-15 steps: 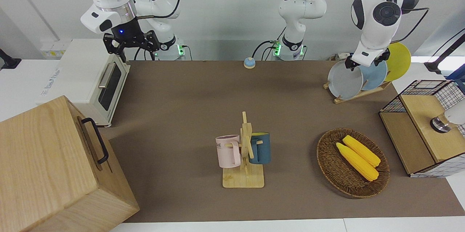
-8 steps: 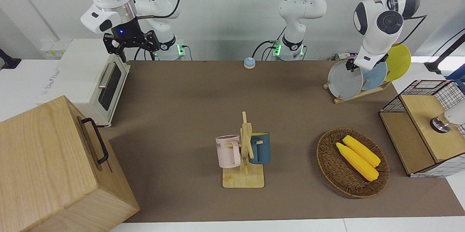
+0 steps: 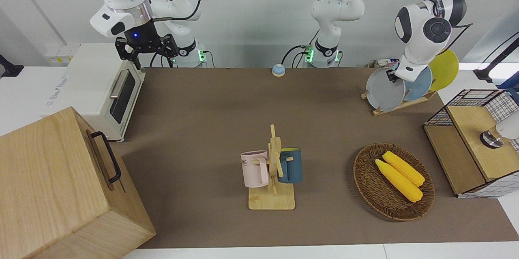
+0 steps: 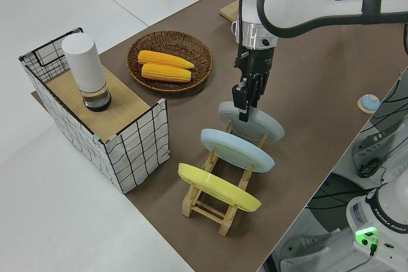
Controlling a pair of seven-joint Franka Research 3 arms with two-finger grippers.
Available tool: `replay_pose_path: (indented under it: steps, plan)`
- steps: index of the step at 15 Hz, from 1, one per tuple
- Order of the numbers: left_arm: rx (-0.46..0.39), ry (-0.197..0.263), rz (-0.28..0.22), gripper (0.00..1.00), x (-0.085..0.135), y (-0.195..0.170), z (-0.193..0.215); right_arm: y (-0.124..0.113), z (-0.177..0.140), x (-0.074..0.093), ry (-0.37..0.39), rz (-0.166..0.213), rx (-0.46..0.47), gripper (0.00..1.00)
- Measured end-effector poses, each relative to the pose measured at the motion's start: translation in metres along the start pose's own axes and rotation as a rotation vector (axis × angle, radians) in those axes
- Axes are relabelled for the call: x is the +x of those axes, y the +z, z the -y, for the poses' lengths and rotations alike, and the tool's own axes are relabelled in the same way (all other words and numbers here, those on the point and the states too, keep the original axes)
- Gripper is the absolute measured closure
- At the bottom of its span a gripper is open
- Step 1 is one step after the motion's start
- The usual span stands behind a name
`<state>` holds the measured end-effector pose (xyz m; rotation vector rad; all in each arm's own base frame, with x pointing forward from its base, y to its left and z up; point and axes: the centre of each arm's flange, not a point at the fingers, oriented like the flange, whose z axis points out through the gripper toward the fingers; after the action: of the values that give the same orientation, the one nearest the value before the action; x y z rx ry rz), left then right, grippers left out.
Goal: Pick gray plate from low plate rack and place it on table with left arm
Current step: 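Lower the left gripper onto the gray plate's rim and close it, then lift the gray plate out of the rack with the left gripper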
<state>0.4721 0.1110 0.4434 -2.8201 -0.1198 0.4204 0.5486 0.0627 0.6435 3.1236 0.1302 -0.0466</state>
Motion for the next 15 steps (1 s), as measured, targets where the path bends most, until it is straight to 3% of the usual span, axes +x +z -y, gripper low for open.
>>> replay_pose_path:
  steps: [1, 4, 11, 15]
  plan:
    - [0.0, -0.002, 0.0, 0.72, 0.0, 0.0, 0.0, 0.0, 0.0, 0.0, 0.0, 0.0, 0.0, 0.01]
    - [-0.009, -0.017, 0.001, 0.87, 0.0, 0.001, 0.005, 0.0, 0.0, 0.0, 0.0, 0.0, 0.0, 0.01]
    - [-0.038, -0.038, -0.007, 0.88, -0.002, -0.001, 0.011, 0.0, 0.0, 0.0, 0.0, 0.0, 0.0, 0.01]
    - [-0.037, -0.093, -0.012, 0.88, -0.01, -0.022, 0.015, 0.0, 0.0, 0.0, 0.0, 0.0, 0.0, 0.01]
